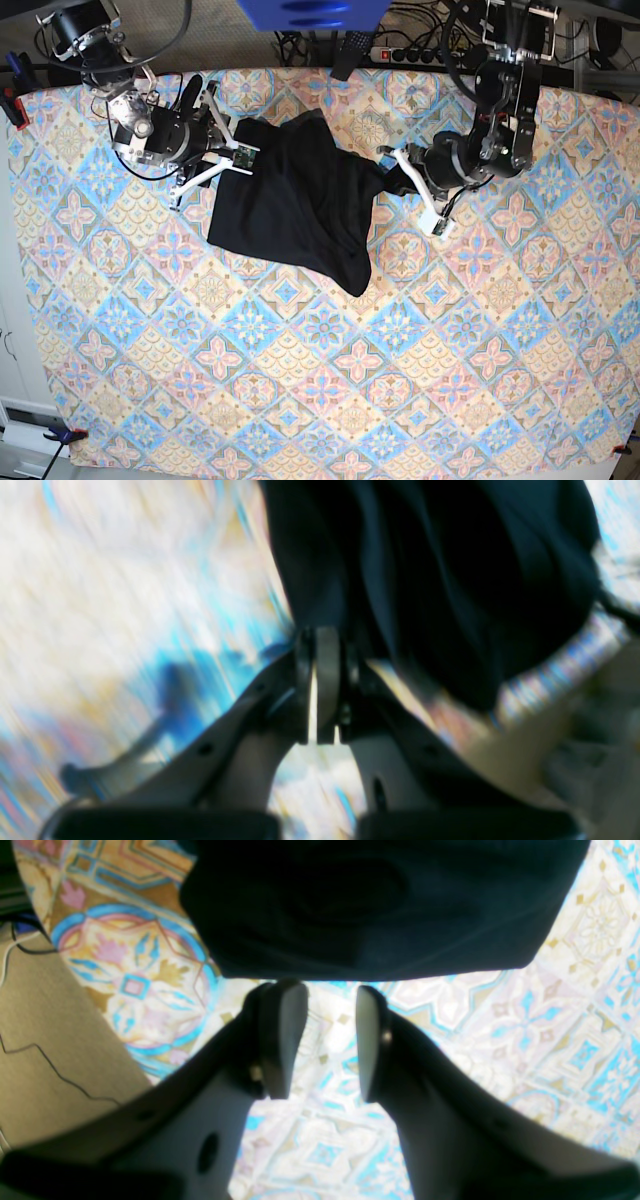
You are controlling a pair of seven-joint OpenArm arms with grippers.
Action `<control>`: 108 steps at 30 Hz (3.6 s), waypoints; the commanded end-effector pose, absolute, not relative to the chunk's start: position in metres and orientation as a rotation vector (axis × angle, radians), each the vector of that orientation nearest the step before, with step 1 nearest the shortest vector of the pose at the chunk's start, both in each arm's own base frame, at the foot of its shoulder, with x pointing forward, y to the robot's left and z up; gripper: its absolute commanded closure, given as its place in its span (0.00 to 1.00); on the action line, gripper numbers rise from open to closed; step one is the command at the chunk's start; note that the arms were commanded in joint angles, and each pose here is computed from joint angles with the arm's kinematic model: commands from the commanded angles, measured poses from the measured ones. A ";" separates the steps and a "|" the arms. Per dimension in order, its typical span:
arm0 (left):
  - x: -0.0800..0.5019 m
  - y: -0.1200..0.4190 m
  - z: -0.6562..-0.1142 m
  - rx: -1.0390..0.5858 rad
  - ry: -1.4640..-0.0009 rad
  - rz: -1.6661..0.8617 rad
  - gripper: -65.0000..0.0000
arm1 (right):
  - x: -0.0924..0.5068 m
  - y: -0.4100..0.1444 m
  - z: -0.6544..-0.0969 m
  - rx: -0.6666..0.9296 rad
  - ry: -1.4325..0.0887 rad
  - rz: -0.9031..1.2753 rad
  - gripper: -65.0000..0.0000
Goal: Fold the T-shirt properly
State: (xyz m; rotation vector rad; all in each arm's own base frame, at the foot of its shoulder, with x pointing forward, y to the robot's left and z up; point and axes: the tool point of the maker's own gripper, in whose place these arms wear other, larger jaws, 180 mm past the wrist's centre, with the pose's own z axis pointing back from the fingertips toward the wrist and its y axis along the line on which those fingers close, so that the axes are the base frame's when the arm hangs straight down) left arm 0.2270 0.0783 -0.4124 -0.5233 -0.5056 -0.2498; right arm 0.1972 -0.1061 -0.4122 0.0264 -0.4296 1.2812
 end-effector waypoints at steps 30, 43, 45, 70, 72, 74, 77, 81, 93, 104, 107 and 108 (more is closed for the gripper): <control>0.181 -0.009 -0.415 -0.644 -0.455 -0.276 0.47 | 0.213 -0.106 -0.399 0.004 -0.481 1.288 0.70; 0.207 -0.035 -0.428 -0.685 -0.435 -0.228 0.94 | 0.213 -0.105 -0.399 0.006 -0.481 1.288 0.70; 0.209 -0.033 -0.426 -0.684 -0.440 -0.221 1.00 | 0.214 -0.106 -0.399 0.005 -0.482 1.287 0.70; 0.270 0.118 -0.377 -0.413 -0.768 -0.043 1.00 | 0.213 -0.105 -0.399 0.006 -0.482 1.286 0.70; 0.279 0.126 -0.387 -0.404 -0.752 -0.019 1.00 | 0.213 -0.106 -0.399 0.006 -0.481 1.286 0.70; 0.284 0.129 -0.397 -0.400 -0.728 -0.002 0.99 | 0.213 -0.106 -0.399 0.006 -0.481 1.286 0.70; 0.293 0.136 -0.410 -0.394 -0.700 0.028 0.95 | 0.213 -0.105 -0.399 0.006 -0.480 1.288 0.70; 0.317 0.143 -0.409 -0.389 -0.739 0.060 0.85 | 0.213 -0.105 -0.400 0.007 -0.480 1.289 0.70; 0.349 0.163 -0.404 -0.346 -0.850 0.240 0.59 | 0.212 -0.103 -0.400 0.012 -0.481 1.292 0.70; 0.298 0.090 -0.343 -0.457 -0.931 0.010 0.58 | 0.213 -0.104 -0.399 0.009 -0.483 1.287 0.70; 0.306 0.090 -0.351 -0.449 -0.882 -0.001 0.58 | 0.213 -0.104 -0.399 0.009 -0.483 1.287 0.70; 0.311 0.091 -0.354 -0.448 -0.872 -0.002 0.58 | 0.213 -0.104 -0.399 0.009 -0.483 1.287 0.70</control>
